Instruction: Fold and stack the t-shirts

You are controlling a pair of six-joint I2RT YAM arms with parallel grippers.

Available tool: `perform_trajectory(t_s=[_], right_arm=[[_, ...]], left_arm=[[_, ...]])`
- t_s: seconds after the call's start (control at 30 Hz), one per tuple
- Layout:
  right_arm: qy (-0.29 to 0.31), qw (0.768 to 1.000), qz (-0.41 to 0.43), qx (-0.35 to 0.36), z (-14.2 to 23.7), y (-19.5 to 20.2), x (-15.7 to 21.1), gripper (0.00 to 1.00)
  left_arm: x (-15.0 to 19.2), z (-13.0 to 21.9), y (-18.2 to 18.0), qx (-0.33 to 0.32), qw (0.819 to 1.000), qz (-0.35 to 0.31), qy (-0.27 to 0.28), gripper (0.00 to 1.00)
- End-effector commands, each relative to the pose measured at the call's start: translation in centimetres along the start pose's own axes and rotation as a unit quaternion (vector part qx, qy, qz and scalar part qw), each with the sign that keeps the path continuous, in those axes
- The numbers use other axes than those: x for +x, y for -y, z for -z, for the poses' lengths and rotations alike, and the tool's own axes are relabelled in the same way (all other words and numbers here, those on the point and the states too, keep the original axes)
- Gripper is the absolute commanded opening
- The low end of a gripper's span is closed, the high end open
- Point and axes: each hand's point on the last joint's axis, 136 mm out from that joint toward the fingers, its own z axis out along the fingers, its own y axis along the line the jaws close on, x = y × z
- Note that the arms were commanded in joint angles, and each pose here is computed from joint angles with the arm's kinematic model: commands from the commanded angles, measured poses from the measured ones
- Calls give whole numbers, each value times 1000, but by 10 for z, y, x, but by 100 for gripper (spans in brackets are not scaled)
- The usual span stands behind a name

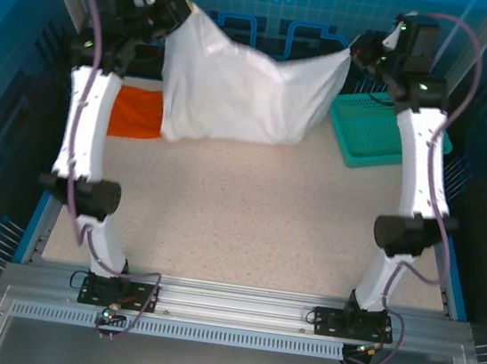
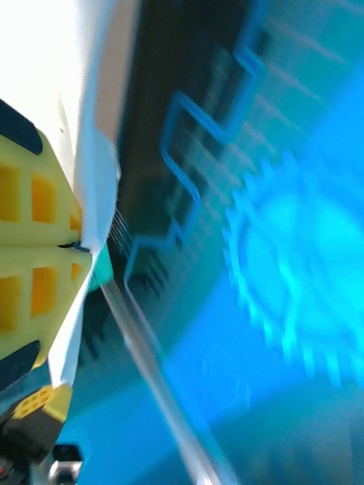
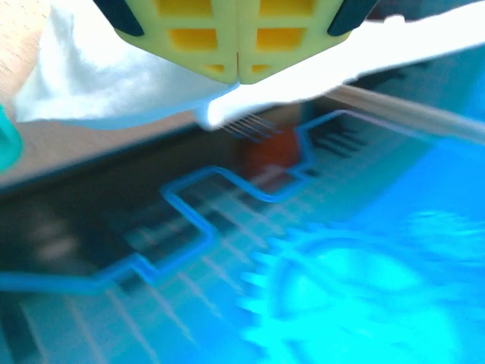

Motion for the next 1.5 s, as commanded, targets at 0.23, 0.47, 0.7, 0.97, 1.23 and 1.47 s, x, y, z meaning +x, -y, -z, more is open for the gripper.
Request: perform_trajectory(t_s=[0.23,0.47,0.7,0.97,1.23,1.47], right_arm=[[-26,999,11,17,145,72,141,0],[-143,973,-25,177,177,208,283,0],[-144,964,-71,210,210,235,318,3],[-126,950,-62,279,211,255,307,66],[-99,966,-62,229,166,230,274,62],[-226,944,14,240,91,219,295,59]], left_arm=[[158,162,3,47,997,-22,-59,0],[314,234,-133,-160,966,95,-182,14],[313,287,-169,-268,951,138,-71,25],[276,252,-164,-261,956,127,-40,67],[297,141,-178,-285,935,28,-208,75],[362,26,-191,-338,874,-88,-339,78]])
